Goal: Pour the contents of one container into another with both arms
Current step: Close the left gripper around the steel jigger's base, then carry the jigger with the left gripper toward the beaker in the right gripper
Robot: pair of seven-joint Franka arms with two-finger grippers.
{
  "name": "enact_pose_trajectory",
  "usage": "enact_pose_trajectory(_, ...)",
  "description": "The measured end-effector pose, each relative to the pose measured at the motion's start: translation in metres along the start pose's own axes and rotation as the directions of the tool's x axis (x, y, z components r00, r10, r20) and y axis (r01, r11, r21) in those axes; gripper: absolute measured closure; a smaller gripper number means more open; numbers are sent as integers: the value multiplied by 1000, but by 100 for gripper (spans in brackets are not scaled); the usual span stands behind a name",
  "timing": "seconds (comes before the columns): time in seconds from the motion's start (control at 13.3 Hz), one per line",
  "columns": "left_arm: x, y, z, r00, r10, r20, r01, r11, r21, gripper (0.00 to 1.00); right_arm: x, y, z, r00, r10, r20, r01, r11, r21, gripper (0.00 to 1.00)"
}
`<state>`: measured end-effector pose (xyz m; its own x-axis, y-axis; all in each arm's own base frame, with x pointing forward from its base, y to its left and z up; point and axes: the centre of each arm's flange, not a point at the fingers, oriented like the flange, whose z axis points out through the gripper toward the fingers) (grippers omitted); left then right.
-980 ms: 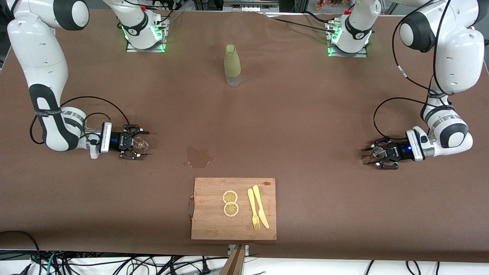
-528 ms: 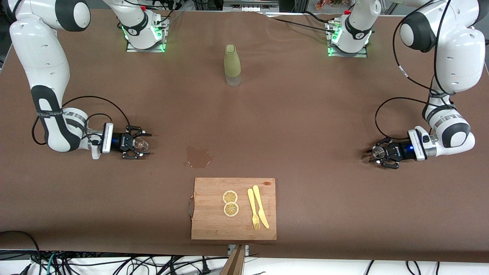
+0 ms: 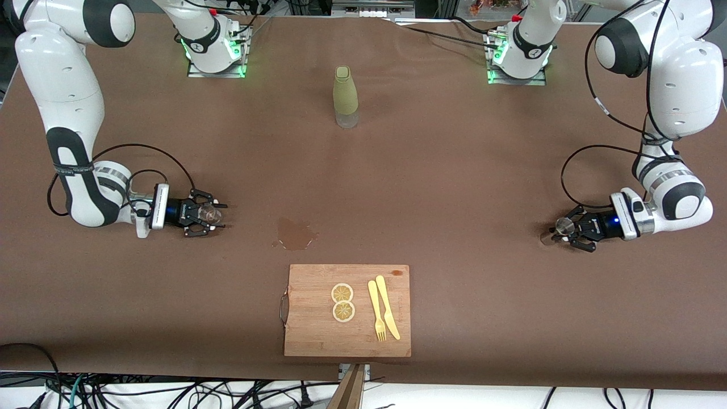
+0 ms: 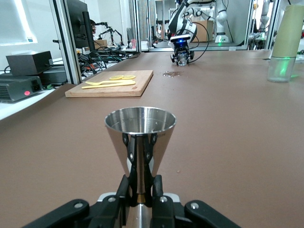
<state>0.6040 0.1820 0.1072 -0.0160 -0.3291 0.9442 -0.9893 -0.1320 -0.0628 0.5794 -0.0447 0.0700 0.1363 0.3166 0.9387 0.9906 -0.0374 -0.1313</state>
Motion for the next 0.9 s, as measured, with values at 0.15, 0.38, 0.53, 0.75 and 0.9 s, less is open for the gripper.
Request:
enact_pose_trajectory(0.15, 23, -11, 1, 999, 35, 9, -35, 999, -7, 79, -2, -1, 1, 1000, -1, -5, 1, 1000, 2, 40)
enact_pose_trajectory(0.38, 68, -28, 35, 999, 47, 12, -46, 997, -58, 79, -9, -2, 2, 1000, -4, -13, 4, 1000, -1, 40)
enact_pose_trajectory(0.53, 96, -36, 78, 999, 41, 27, -38, 993, -108, 79, -11, -2, 2, 1000, -18, -22, 18, 1000, -5, 40)
enact_pose_trajectory(0.75, 130, -37, 174, 995, 1, 96, 17, 982, -189, 79, -9, 0, 1, 999, -30, -26, 30, 1000, -4, 44)
enact_pose_trajectory(0.9, 152, -29, 244, 990, -71, 118, 93, 976, -195, 79, -7, 2, 1, 999, -36, -30, 36, 999, -2, 59)
